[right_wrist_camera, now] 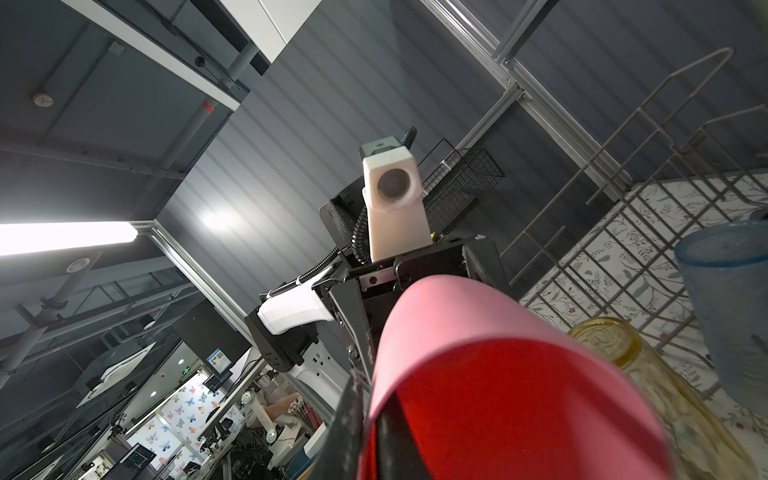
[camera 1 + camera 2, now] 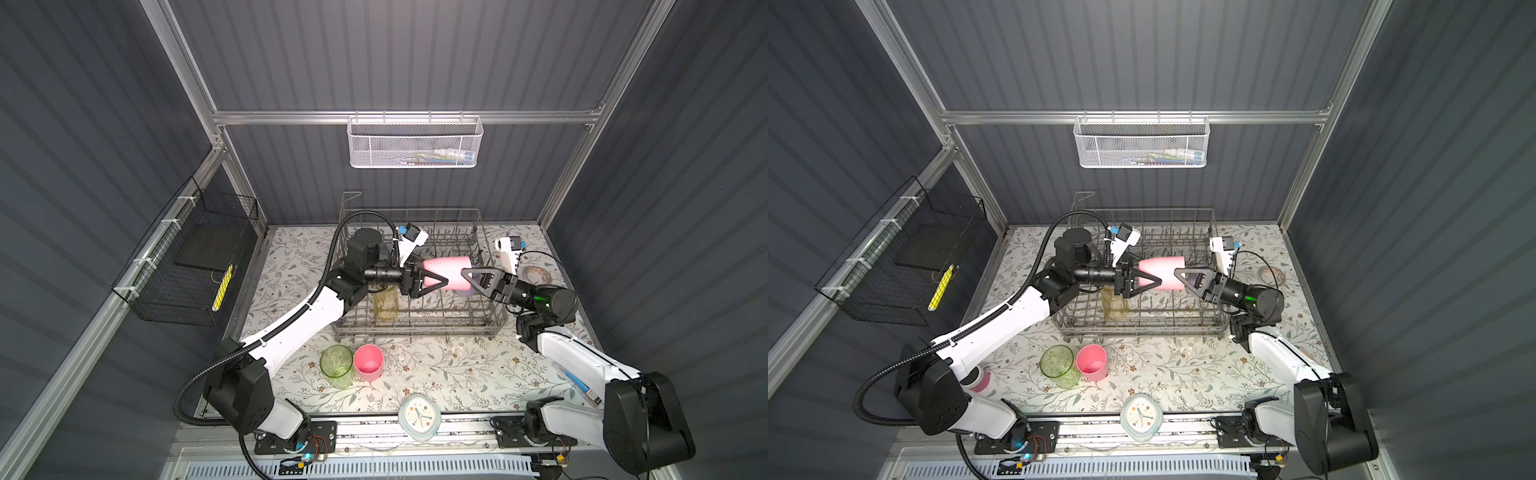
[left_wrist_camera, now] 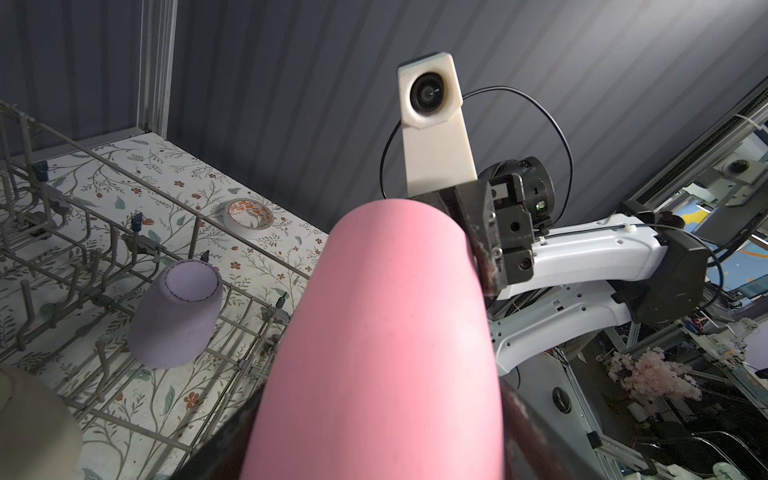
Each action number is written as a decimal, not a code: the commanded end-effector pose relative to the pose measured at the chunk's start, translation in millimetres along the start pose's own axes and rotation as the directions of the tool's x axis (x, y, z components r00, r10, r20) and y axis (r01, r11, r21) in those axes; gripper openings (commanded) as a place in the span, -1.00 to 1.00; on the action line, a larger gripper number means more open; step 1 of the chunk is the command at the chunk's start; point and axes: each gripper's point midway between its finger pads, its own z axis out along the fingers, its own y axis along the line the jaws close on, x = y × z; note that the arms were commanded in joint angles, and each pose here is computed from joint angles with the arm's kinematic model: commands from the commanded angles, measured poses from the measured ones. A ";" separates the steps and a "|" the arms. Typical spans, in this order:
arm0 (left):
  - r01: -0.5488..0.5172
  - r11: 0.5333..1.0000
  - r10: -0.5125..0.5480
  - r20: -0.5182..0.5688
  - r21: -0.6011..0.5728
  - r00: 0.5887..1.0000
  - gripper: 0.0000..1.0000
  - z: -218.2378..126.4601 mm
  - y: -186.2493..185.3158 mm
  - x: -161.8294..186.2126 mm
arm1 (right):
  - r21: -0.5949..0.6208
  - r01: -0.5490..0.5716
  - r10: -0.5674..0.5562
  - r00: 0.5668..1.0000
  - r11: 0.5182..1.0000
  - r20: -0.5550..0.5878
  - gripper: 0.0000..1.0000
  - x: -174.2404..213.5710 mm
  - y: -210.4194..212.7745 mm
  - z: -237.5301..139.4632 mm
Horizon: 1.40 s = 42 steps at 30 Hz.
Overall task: Load the cups into the dish rack
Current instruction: 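Close the left gripper on the pink cup while the right gripper releases and withdraws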
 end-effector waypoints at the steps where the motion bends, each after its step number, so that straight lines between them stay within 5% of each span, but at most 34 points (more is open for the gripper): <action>1: -0.027 0.999 0.027 0.020 0.036 0.999 0.59 1.5 -9.9 -12.4 | -0.027 0.043 -0.042 0.999 0.999 0.011 -0.77 -2.9 9.6 0.0; 10: -0.034 0.999 0.034 0.024 0.039 0.999 0.19 1.0 -11.9 -12.9 | -0.023 0.035 -0.035 0.999 0.999 0.009 -0.69 -0.8 7.5 -0.9; 25: -0.071 0.997 0.072 0.048 -0.016 0.996 0.18 -8.7 -14.8 -17.5 | 0.007 0.044 -0.044 0.999 0.999 0.008 -0.38 -1.9 8.0 -12.2; 34: -0.097 0.992 0.099 0.025 -0.075 0.995 0.21 -15.3 -14.3 -17.8 | 0.189 0.064 -0.073 0.996 0.980 0.041 -0.33 -6.1 -3.6 -41.1; 38: -0.107 0.984 0.107 -0.008 -0.144 0.994 0.22 -19.0 -6.1 -15.8 | 0.397 0.098 -0.120 0.992 0.913 0.031 -0.32 -3.2 -23.9 -58.1; 42: -0.120 0.964 0.111 -0.053 -0.235 0.992 0.22 -24.2 7.0 -12.5 | 0.678 0.156 -0.213 0.977 0.718 0.000 -0.31 -7.2 -38.6 -90.0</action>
